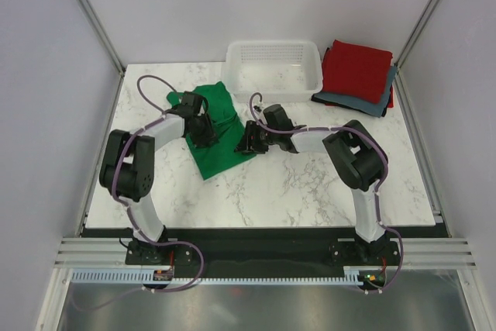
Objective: Fold and stack the t-shirts
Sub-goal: Fold the tshirt
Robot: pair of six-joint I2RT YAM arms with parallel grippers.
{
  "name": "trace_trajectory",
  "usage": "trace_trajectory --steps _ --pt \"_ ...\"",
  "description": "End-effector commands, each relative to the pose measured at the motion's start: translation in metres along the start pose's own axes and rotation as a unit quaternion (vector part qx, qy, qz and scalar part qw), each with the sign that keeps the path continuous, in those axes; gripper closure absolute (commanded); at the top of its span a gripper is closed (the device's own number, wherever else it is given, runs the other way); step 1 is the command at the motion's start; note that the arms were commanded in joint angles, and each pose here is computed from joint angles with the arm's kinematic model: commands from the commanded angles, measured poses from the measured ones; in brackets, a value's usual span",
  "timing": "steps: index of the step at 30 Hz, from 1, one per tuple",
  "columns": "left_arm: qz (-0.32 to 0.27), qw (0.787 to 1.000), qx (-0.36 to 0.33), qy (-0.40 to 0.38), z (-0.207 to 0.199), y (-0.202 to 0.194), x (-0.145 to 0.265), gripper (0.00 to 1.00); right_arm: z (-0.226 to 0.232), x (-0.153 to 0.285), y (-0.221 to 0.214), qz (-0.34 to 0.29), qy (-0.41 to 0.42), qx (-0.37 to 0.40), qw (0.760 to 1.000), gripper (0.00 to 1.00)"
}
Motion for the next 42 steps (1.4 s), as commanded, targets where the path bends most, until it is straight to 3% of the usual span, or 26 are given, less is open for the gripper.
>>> trace_trajectory --steps 1,6,7,10,11,13,14,16,17,22,26,32,38,42 --pt "-0.053 0.997 -0.029 0.041 0.005 0.069 0.007 0.55 -0.005 0.004 -0.017 0.013 -0.005 0.002 1.0 0.5" --pt "-0.068 0.994 -0.029 0.085 0.035 0.146 0.005 0.51 -0.004 0.008 -0.024 0.016 0.005 -0.004 1.0 0.5" --pt "-0.041 0.994 -0.026 0.102 0.039 0.155 0.001 0.51 -0.004 0.008 -0.024 0.016 0.007 -0.008 1.0 0.5" --pt "-0.046 0.992 -0.028 0.117 0.036 0.171 0.023 0.51 0.0 0.008 -0.035 0.02 0.018 -0.015 1.0 0.5" --pt "-0.073 0.992 -0.022 0.101 0.025 0.176 0.047 0.51 0.002 0.008 -0.044 0.024 0.021 -0.018 0.999 0.5" --pt "-0.069 0.994 -0.015 0.08 0.022 0.152 0.06 0.5 0.004 0.007 -0.054 0.027 0.017 -0.02 0.999 0.5" --pt "-0.116 0.992 -0.014 0.051 0.004 0.158 0.095 0.5 0.008 0.007 -0.067 0.036 0.016 -0.024 0.999 0.5" --pt "-0.095 0.995 -0.013 0.039 0.004 0.123 0.101 0.49 0.005 0.008 -0.088 0.048 0.007 -0.032 0.998 0.5" --pt "-0.124 0.992 -0.02 0.018 -0.01 0.116 0.131 0.49 0.015 0.008 -0.1 0.055 0.016 -0.026 0.998 0.51" --pt "-0.117 0.993 -0.034 0.001 -0.006 0.037 0.159 0.49 0.032 0.023 -0.141 0.074 0.018 -0.016 0.997 0.49" --pt "-0.124 0.992 -0.007 -0.02 0.009 -0.012 0.178 0.49 0.049 0.042 -0.14 0.074 0.002 0.02 0.997 0.45" --pt "-0.104 0.992 0.031 -0.071 0.021 -0.073 0.184 0.49 0.062 0.08 -0.132 0.047 -0.029 0.037 0.998 0.4" --pt "-0.083 0.99 0.106 -0.043 0.042 -0.115 0.172 0.52 0.061 0.111 -0.132 0.019 -0.056 0.03 0.998 0.37" --pt "-0.085 0.987 0.134 -0.024 0.053 -0.128 0.162 0.44 0.045 0.105 -0.152 0.047 -0.076 0.013 0.996 0.36"
Point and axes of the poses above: each gripper's point midway between its finger pads, its own x axis back along the fingers, its own z axis along the line the jaws close on, y = z × x, the point moved 1 cm from there along x, back along the fingers
